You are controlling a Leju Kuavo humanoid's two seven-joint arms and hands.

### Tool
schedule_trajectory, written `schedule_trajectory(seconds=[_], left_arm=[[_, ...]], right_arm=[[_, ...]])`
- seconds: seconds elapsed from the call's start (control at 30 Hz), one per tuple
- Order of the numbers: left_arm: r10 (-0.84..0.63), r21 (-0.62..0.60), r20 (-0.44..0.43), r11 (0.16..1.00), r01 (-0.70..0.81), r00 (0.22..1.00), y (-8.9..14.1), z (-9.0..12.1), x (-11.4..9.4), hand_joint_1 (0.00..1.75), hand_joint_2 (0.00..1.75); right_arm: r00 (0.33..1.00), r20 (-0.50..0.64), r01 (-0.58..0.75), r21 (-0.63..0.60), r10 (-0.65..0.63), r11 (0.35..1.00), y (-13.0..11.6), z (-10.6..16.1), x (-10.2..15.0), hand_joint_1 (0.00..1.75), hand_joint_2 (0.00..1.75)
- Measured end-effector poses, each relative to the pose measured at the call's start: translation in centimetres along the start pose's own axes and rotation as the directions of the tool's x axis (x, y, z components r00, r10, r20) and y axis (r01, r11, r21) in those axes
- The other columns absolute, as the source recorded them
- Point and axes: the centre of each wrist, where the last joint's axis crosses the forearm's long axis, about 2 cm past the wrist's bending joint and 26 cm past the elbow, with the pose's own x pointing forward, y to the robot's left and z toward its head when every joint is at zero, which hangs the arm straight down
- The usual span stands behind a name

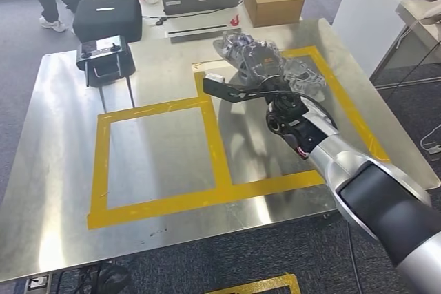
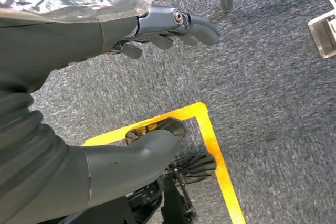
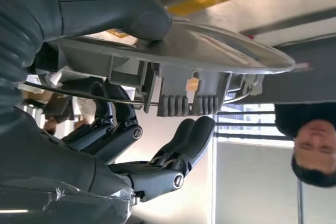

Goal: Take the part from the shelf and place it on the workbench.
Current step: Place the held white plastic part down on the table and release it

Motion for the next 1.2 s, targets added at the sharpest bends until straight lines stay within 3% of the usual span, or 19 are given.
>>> schedule_trajectory(seconds=[0.43, 0.57, 1.0, 1.13, 1.2], left_arm=[[0.011, 0.007, -0.011, 1.0, -0.011, 1.0, 0.3, 0.1, -0.5, 0.0, 1.75], [0.019, 0.01, -0.013, 1.0, -0.019, 1.0, 0.4, 0.2, -0.7, 0.0, 1.75], [0.04, 0.019, -0.003, 0.999, -0.04, 0.999, 0.8, 0.5, -1.7, 0.0, 1.75], [0.042, 0.036, -0.001, 0.998, -0.042, 0.999, 0.9, 0.5, -1.9, 0.0, 0.0], [0.044, 0.047, -0.003, 0.998, -0.044, 0.999, 0.9, 0.6, -2.1, 0.0, 0.0]], right_arm=[[0.978, -0.129, -0.125, 0.264, 0.163, 0.956, 2.9, 1.8, -3.1, 1.75, 1.75], [0.97, -0.153, -0.132, 0.312, 0.187, 0.941, 3.6, 2.5, -4.0, 0.0, 0.0], [0.968, -0.188, -0.1, 0.311, 0.164, 0.945, 3.9, 4.3, -4.2, 0.0, 0.0], [0.973, -0.197, -0.065, 0.276, 0.123, 0.959, 3.6, 4.6, -4.0, 0.0, 0.0], [0.976, -0.203, -0.022, 0.247, 0.074, 0.969, 3.4, 5.1, -3.5, 0.0, 0.0]])
